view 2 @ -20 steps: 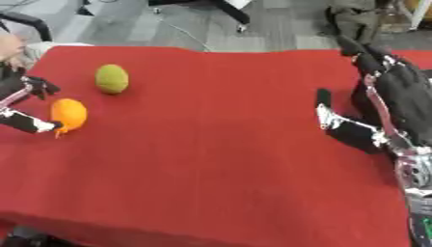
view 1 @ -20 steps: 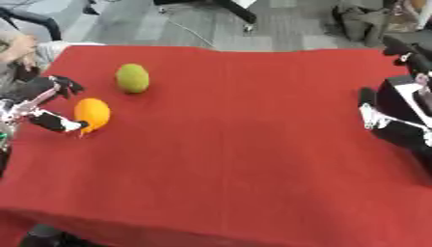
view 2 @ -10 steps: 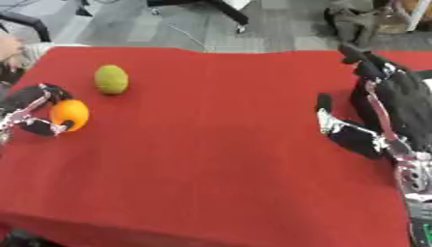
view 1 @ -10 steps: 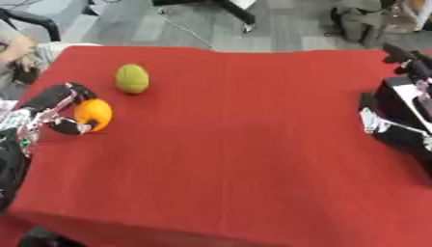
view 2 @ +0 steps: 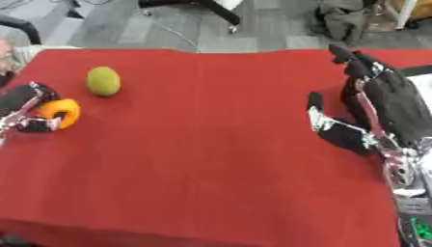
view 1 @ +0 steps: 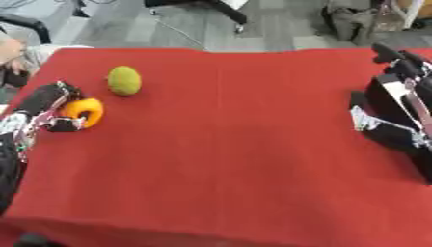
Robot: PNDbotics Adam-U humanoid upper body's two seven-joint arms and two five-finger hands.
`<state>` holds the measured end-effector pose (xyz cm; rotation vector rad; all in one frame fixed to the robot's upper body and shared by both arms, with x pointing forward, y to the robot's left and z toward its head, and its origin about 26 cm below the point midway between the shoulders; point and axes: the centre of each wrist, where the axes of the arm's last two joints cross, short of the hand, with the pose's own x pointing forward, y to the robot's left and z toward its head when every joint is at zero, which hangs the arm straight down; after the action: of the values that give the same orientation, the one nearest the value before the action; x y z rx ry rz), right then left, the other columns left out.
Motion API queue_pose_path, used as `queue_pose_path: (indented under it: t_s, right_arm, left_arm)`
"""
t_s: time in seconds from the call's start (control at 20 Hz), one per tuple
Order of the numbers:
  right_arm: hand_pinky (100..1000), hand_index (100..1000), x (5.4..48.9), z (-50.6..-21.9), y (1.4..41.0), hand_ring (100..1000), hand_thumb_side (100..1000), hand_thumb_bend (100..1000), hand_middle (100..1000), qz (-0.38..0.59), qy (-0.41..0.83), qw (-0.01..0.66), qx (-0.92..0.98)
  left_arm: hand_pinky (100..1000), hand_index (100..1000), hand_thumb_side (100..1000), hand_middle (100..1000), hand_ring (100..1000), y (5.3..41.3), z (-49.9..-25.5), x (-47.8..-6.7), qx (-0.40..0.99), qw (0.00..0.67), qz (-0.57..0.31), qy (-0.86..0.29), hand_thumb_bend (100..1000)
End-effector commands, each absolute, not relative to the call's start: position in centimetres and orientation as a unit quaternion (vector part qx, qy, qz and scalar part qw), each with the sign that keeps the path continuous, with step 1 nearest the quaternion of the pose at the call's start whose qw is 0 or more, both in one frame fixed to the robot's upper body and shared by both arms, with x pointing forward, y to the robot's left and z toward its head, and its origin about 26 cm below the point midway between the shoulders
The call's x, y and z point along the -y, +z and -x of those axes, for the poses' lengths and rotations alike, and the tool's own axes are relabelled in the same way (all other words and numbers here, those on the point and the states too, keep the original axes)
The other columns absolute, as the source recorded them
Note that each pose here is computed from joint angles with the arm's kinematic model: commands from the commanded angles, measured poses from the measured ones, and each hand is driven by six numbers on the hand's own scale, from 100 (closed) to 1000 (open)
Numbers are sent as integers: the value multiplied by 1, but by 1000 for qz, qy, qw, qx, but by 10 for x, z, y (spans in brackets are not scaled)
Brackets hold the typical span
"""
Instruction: Pick up the objects with one hand, pass them to the other hand, and then place them into the box on the other side of the table.
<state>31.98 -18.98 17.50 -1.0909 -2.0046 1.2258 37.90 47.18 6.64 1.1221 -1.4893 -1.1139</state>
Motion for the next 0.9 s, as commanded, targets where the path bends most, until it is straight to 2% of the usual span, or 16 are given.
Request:
queue_pose_path:
  t_s: [0.05, 0.3, 0.5, 0.55, 0.75, 0.9]
  right_arm:
    - [757, 942, 186, -318, 187, 687, 423, 100, 735, 404, 458, 231, 758]
    - [787, 947, 170, -313, 198, 721, 425, 100, 751, 374, 486, 148, 776]
    - [825, 983, 155, -307, 212, 782, 421, 239, 810, 358, 497, 63, 788]
    - [861, 999, 152, -306, 215, 831, 406, 302, 855, 355, 500, 46, 789]
    - [904, 1000, 140, -303, 224, 899, 368, 398, 908, 342, 518, -4, 784]
    - [918, 1000, 134, -303, 227, 916, 331, 446, 919, 333, 533, -26, 778]
  left_arm:
    - [568, 504, 111, 311, 330, 104, -386, -466, 668, 435, -427, -427, 100]
    - [573, 498, 130, 302, 321, 130, -399, -424, 753, 431, -263, -422, 100]
    - [581, 503, 142, 306, 323, 148, -409, -381, 789, 416, -98, -441, 100]
    - [581, 502, 147, 305, 322, 152, -412, -370, 792, 411, -62, -448, 100]
    - [580, 500, 156, 303, 321, 161, -420, -325, 785, 395, 67, -473, 100]
    - [579, 500, 159, 304, 320, 168, -424, -296, 763, 387, 146, -497, 100]
